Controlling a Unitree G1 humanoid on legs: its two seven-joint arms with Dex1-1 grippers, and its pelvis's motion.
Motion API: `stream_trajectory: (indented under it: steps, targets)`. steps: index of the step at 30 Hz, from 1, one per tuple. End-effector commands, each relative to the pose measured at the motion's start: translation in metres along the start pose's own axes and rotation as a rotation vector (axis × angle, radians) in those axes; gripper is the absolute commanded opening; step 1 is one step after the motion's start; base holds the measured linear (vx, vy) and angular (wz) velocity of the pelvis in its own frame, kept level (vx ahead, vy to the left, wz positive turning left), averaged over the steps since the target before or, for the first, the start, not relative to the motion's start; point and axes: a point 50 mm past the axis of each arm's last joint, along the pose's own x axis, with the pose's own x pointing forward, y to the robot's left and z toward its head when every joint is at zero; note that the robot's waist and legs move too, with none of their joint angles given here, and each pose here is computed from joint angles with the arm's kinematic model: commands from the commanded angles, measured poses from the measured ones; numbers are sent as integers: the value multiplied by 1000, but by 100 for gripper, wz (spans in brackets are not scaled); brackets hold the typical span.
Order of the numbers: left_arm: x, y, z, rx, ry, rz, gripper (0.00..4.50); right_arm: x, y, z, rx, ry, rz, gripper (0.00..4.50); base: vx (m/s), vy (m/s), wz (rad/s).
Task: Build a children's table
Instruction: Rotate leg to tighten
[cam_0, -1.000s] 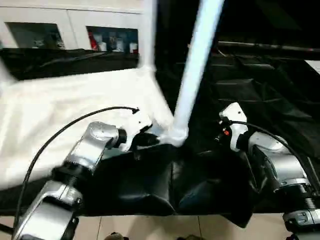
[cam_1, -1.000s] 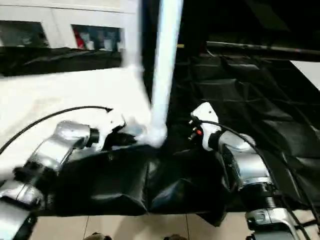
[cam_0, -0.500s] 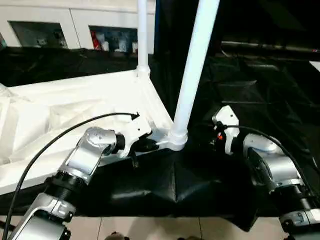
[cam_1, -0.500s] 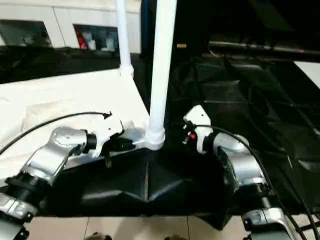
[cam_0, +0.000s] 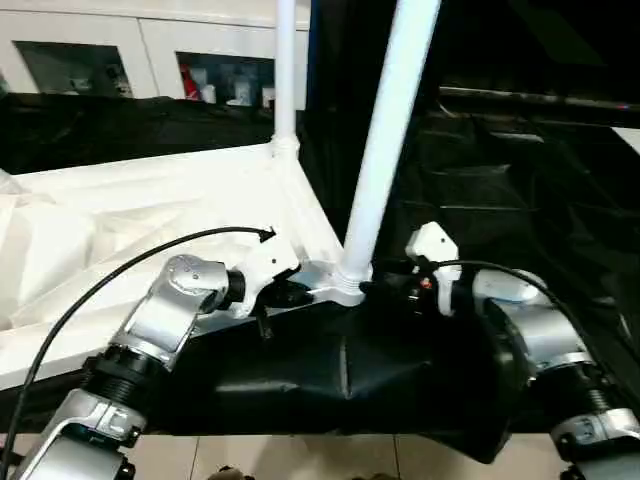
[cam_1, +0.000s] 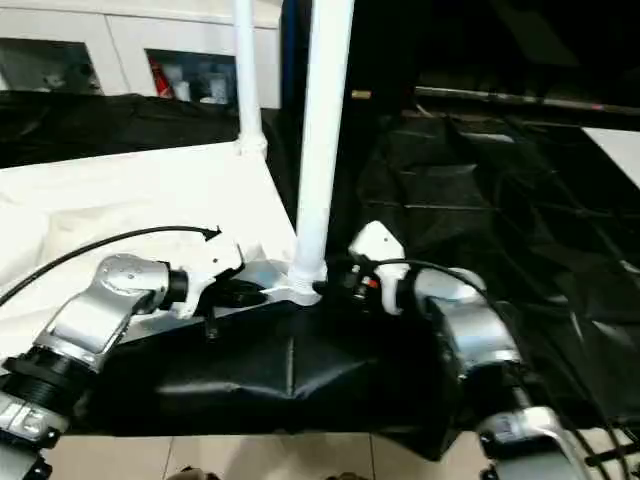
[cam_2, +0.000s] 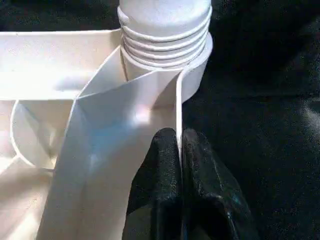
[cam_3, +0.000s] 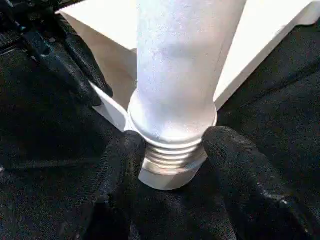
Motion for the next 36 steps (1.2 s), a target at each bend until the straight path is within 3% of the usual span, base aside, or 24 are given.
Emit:
stream_trajectory:
  steps: [1,7,12,16,30,36]
  targets:
    - [13,-16,-7,-9,26,-106,0,9,2,6,-19,-8,11,234,0,0,0]
    - [12,-16,-7,-5,23,-116,0,13,5,4,-19,-14,48,234,0,0,0]
    - [12,-16,-7,3,27,-109,0,13,3,3,23,-30,40,279,0,0,0]
    - [13,-15,-6,4,24,-106,0,13,2,4,1,-30,32,321,0,0,0]
    - [11,-17,-8,13,29,-117,0,17,6,6,7,-64,52,321,0,0,0]
    - [12,-16,-7,16,25,-113,0,17,5,8,18,-70,59,384,0,0,0]
